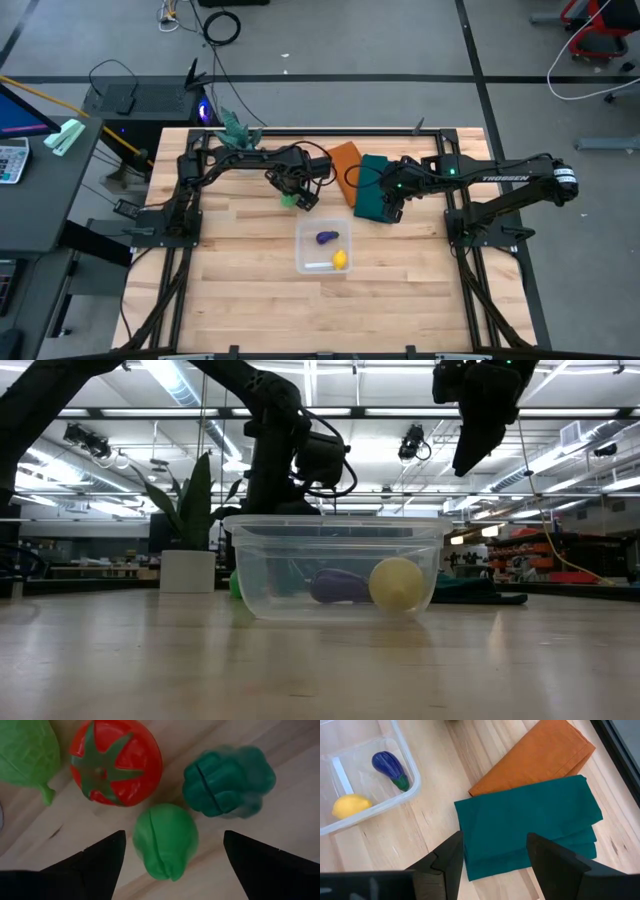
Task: Pick and placing Produce into tupperware
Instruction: Put the green pear into the transparent container
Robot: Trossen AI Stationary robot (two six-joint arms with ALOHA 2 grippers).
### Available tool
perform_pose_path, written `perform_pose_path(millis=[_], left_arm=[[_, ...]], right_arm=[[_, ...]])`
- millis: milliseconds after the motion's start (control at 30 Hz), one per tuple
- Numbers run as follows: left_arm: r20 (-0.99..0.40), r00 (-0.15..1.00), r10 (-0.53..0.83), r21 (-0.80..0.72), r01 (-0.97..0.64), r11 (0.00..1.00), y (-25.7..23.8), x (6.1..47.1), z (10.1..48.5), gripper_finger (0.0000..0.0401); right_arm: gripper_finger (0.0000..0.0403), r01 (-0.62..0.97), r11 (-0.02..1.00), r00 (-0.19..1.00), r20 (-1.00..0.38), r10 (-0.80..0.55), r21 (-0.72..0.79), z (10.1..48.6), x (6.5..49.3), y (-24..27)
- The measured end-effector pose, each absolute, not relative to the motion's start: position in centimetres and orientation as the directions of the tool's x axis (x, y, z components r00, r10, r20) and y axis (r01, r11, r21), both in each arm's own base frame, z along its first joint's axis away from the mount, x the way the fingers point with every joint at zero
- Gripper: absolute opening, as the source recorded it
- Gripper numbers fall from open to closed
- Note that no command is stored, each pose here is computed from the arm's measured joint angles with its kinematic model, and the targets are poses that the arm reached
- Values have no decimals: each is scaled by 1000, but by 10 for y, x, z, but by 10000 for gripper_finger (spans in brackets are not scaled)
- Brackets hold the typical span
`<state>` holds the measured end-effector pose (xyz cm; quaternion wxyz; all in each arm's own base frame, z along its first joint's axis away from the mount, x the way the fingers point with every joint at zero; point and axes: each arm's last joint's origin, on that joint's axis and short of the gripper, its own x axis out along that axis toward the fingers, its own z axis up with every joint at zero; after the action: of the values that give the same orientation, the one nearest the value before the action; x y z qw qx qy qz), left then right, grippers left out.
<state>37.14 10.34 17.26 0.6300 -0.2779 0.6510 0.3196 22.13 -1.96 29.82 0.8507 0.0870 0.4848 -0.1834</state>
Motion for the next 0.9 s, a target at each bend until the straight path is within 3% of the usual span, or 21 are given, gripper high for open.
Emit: perform_pose_path(millis=[300,900], left_arm=[[-997,-62,34,70,-764,642,102,371,173,336],[-995,-78,63,100,-755,648,100,370,173,193]], right_arm=[[178,398,917,469,-853,-228,-27,299,222,-20],[178,398,917,469,-853,-228,-27,299,222,-20]])
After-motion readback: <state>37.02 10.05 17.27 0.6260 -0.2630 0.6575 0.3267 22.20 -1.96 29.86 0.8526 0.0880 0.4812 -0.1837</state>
